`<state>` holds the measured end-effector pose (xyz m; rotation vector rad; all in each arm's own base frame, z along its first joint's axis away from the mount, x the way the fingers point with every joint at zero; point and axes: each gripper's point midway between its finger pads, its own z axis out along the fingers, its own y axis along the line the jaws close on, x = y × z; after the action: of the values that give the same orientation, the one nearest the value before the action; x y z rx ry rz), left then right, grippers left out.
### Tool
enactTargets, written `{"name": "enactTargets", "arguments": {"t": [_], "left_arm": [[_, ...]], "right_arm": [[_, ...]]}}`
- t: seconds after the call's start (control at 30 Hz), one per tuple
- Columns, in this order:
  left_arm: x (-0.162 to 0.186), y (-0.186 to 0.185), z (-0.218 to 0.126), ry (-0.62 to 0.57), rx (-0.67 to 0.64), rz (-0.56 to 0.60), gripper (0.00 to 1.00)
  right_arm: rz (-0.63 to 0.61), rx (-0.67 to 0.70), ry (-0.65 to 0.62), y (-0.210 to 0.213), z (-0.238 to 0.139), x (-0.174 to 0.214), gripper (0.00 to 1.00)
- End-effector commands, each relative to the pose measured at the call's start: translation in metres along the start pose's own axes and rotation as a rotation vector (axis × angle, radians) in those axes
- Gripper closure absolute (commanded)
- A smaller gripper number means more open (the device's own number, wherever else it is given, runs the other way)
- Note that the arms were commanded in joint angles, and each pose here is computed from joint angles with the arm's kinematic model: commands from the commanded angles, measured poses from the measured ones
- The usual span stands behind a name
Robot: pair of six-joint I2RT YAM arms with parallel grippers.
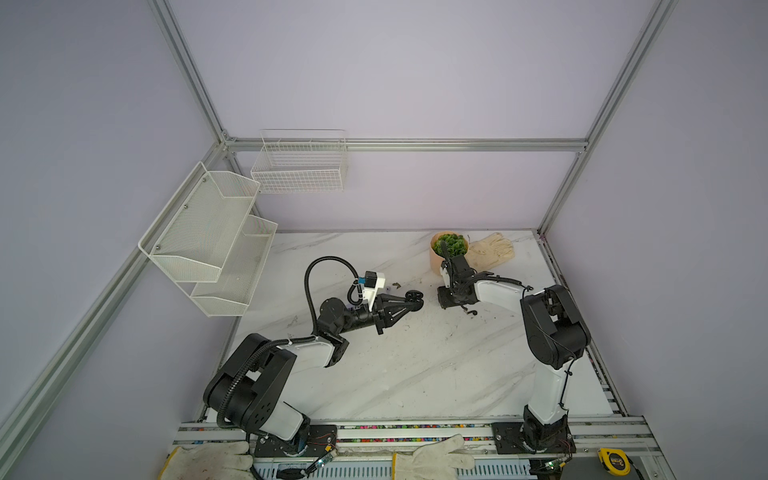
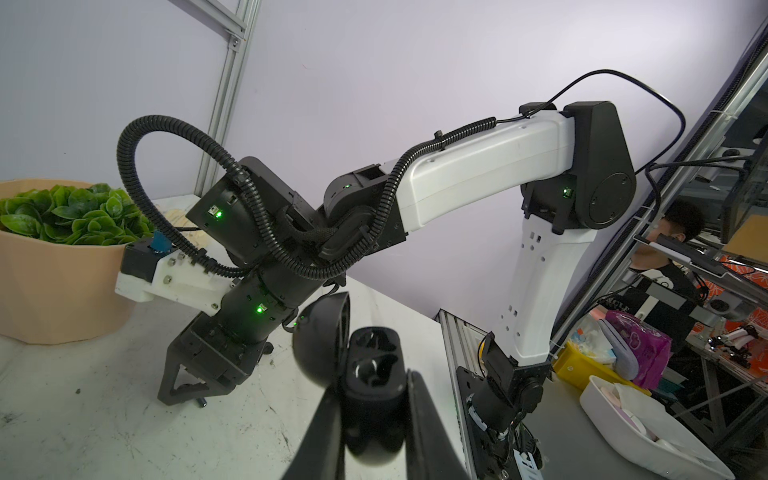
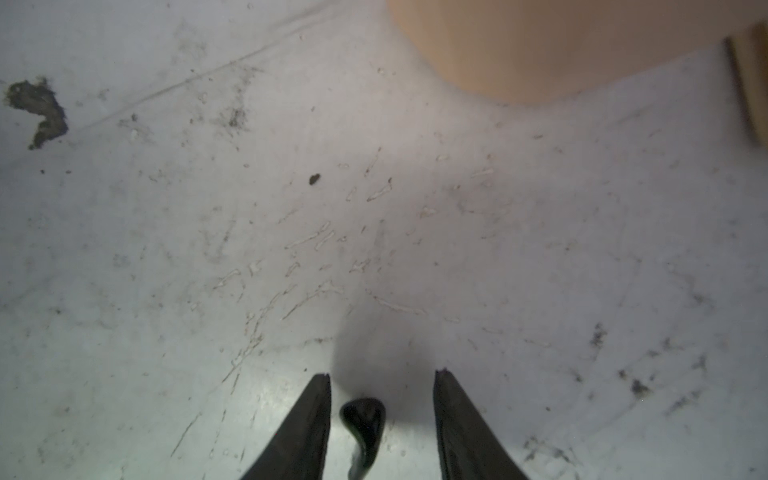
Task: Insert the wireless bluetooth earbuds into the charging case
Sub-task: 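Move the right gripper down to the black earbud near the plant pot, then close the right gripper on the black earbud on the table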
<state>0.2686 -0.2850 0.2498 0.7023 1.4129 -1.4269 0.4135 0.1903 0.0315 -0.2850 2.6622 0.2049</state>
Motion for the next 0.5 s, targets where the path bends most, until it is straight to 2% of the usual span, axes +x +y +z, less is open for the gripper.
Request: {"name": "enactTargets", "arguments": {"t": [0.0, 0.47], "left_arm": [[-0.0101, -0.0084, 0.0023, -0.031, 0.031, 0.06, 1.0], [-0.0077, -0.0073, 0.0036, -0.021, 0.039, 0.045, 1.0]], "right_arm": [[-0.027, 0.014, 0.008, -0.0013, -0.0003, -0.0031, 0.57], [-0.032, -0.003, 0.04, 0.0006, 0.0014, 0.0059, 0.66]]}}
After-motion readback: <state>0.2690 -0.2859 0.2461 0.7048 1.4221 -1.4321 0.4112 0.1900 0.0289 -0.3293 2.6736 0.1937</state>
